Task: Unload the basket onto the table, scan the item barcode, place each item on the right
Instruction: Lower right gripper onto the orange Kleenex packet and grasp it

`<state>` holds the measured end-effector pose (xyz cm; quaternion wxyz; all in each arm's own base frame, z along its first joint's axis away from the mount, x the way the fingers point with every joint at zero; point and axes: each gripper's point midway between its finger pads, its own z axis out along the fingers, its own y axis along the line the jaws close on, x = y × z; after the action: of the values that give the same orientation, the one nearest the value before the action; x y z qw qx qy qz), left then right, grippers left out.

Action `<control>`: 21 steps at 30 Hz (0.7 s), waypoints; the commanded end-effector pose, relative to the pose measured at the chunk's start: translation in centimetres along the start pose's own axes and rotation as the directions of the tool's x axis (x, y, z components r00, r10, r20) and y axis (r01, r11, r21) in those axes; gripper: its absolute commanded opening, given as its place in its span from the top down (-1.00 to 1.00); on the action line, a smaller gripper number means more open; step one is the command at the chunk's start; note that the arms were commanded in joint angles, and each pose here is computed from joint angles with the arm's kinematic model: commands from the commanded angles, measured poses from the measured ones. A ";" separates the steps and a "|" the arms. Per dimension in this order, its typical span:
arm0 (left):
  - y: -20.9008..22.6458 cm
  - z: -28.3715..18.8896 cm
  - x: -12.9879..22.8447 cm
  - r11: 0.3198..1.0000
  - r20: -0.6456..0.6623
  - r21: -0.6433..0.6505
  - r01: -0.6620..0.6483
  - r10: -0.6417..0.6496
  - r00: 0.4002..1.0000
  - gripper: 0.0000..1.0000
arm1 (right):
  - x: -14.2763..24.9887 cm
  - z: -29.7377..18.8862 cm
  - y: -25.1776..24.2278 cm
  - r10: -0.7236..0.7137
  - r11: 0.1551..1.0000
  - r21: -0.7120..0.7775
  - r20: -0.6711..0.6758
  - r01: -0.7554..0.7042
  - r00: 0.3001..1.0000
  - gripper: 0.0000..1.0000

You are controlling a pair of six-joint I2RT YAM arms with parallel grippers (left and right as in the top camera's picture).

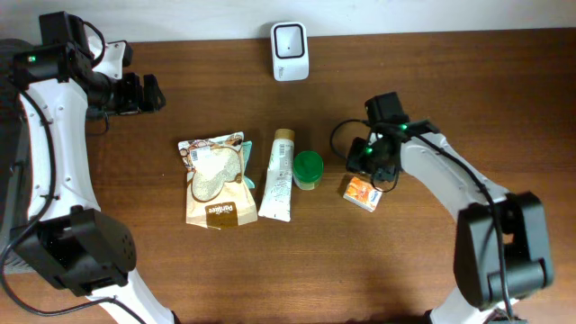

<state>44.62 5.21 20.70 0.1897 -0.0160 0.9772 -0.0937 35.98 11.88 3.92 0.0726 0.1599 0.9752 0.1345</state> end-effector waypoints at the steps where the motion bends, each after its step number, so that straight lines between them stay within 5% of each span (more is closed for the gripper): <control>1: -0.4 -1.1 -0.3 1.000 0.027 0.004 -0.024 0.024 0.999 -0.98 | 1.5 1.2 -0.1 0.003 1.000 0.016 -0.058 -0.002 0.998 0.23; 5: -0.4 -1.1 -0.3 1.000 0.027 0.004 -0.024 0.024 0.999 -0.98 | 3.6 1.0 2.2 -0.183 0.978 -0.129 -0.140 0.165 0.973 0.23; 12: -0.4 -1.1 -0.3 1.000 0.027 0.004 -0.024 0.024 0.999 -0.99 | 5.8 -1.5 0.3 -0.317 0.948 -0.127 -0.262 0.293 0.911 0.13; 21: -0.4 -1.1 -0.3 1.000 0.027 0.004 -0.024 0.024 0.999 -0.98 | 4.8 -9.5 -5.1 -0.047 0.987 0.149 -0.124 0.066 0.991 0.07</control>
<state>44.62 5.21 20.70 0.1897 -0.0160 0.9772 -0.0937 28.37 8.99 9.91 -0.0273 0.0674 0.9913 0.1096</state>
